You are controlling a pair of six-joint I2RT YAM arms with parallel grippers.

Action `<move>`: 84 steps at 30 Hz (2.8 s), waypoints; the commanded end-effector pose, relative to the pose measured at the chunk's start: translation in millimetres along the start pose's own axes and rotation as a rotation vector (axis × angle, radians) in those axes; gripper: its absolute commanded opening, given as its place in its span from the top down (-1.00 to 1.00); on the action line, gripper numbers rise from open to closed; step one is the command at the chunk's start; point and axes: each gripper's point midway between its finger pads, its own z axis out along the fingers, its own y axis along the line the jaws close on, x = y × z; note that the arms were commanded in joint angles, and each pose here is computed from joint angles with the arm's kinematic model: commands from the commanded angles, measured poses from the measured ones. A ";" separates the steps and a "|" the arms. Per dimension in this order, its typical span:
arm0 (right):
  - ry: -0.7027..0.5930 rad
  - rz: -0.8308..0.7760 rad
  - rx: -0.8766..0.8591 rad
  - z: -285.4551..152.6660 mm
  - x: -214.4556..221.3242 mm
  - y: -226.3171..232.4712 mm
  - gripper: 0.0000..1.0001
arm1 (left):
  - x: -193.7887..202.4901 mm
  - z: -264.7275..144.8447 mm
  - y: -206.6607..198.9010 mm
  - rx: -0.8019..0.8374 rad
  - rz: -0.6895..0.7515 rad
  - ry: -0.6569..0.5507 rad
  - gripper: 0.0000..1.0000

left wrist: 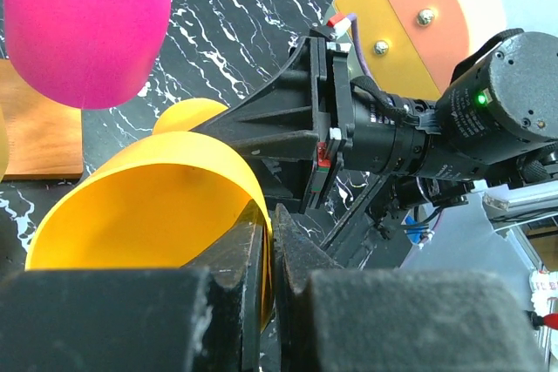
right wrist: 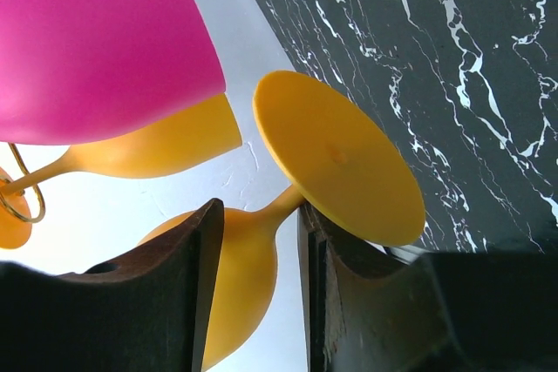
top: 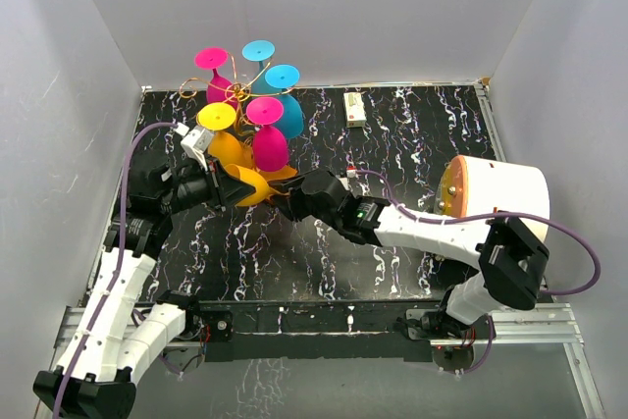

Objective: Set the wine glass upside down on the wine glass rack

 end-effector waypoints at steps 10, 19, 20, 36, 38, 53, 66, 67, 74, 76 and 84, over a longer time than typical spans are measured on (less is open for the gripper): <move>0.078 0.063 -0.094 4.6 4.4 45.3 0.47 | 14.5 -10.7 -49.4 0.288 0.048 0.059 1.00; 0.113 0.090 -0.112 5.5 8.6 56.2 0.49 | 26.9 -14.4 -57.9 0.372 0.070 0.094 0.97; 0.118 0.096 -0.112 7.1 9.0 56.6 0.51 | 27.9 -14.7 -58.5 0.378 0.073 0.098 0.95; 0.105 0.121 -0.154 -3.4 2.5 65.7 1.00 | 34.3 -16.1 -46.6 0.294 0.112 0.098 0.66; 0.096 0.123 -0.167 -7.0 0.3 68.8 1.00 | 35.3 -14.6 -41.9 0.267 0.102 0.100 0.48; 0.001 0.107 -0.156 -27.6 -28.4 47.2 1.00 | 27.7 -18.3 -40.4 0.210 0.103 0.098 -0.16; -0.312 -0.229 -0.237 -82.4 -99.6 31.5 1.00 | -26.3 -35.1 -83.5 0.274 0.144 0.040 -0.31; -0.339 -0.290 -0.257 -89.7 -104.1 35.9 1.00 | -35.2 -32.2 -80.8 0.244 0.120 0.022 -0.31; -0.474 -0.704 -0.422 -138.9 -116.3 72.9 1.00 | -82.3 -15.2 -81.4 0.199 -0.099 -0.049 -0.32; -0.485 -0.814 -0.478 -149.2 -111.1 85.2 1.00 | -93.2 -12.5 -82.5 0.195 -0.157 -0.075 -0.32; -0.413 -1.216 -0.694 -168.8 -67.2 116.5 1.00 | -128.5 -4.7 -92.2 0.236 -0.338 -0.140 -0.33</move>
